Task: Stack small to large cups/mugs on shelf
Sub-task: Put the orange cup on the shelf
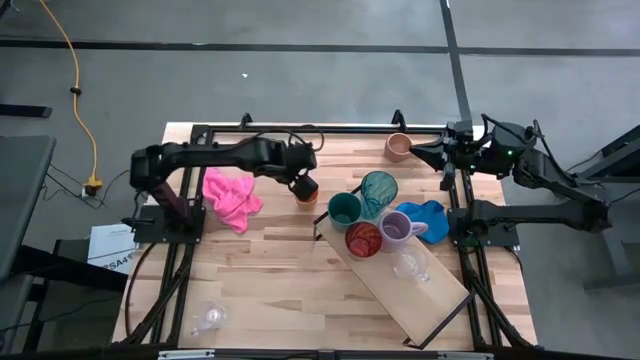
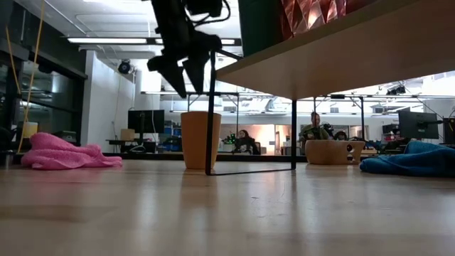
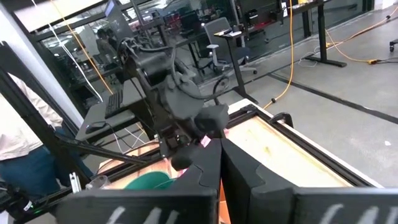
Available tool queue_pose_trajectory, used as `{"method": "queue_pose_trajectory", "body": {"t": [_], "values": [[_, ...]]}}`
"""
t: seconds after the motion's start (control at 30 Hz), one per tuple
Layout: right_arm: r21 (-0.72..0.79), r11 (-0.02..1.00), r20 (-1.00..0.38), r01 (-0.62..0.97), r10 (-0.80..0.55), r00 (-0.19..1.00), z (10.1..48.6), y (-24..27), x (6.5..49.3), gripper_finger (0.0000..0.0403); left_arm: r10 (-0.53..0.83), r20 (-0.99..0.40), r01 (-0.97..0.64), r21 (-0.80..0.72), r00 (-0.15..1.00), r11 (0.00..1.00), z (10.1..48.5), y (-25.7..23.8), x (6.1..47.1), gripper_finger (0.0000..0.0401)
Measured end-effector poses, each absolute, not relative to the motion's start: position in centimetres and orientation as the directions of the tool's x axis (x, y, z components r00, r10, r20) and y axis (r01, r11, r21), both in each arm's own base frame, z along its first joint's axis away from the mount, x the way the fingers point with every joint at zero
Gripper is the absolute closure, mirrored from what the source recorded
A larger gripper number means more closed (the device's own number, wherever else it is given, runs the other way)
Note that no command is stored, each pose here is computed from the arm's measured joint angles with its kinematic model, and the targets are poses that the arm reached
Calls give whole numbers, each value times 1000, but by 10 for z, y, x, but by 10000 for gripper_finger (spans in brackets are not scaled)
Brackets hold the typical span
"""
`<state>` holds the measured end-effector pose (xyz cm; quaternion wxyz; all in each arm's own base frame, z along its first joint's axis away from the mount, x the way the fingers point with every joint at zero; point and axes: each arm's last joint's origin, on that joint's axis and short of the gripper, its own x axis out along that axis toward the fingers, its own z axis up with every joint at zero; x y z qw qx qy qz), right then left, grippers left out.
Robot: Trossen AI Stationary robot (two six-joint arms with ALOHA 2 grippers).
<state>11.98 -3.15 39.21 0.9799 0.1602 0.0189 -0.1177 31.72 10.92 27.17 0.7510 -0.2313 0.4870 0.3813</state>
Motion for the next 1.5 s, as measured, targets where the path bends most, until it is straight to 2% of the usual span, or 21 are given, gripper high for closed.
{"method": "queue_pose_trajectory", "body": {"t": [0.27, 0.57, 0.87, 1.27, 1.37, 1.5], "values": [[310, 919, -102, 245, -225, 969, 389, -31, 120, 403, 276, -943, -851, -15, 187, 525, 251, 133, 319, 148], [306, 919, -110, 248, -225, 968, 389, -31, 120, 403, 170, -956, -852, -124, 240, 509, 249, 142, 317, 148], [306, 919, -109, 248, -225, 968, 389, -31, 119, 403, 136, -971, -862, -106, 197, 496, 225, 139, 309, 148], [306, 919, -110, 248, -225, 968, 389, -31, 120, 403, 147, -957, -866, -152, 249, 476, 211, 139, 311, 150], [306, 919, -109, 248, -225, 968, 389, -31, 119, 403, 147, -958, -866, -151, 248, 477, 211, 139, 311, 169], [306, 919, -109, 248, -225, 968, 389, -31, 119, 403, 148, -958, -866, -150, 248, 477, 211, 139, 311, 224]]}}
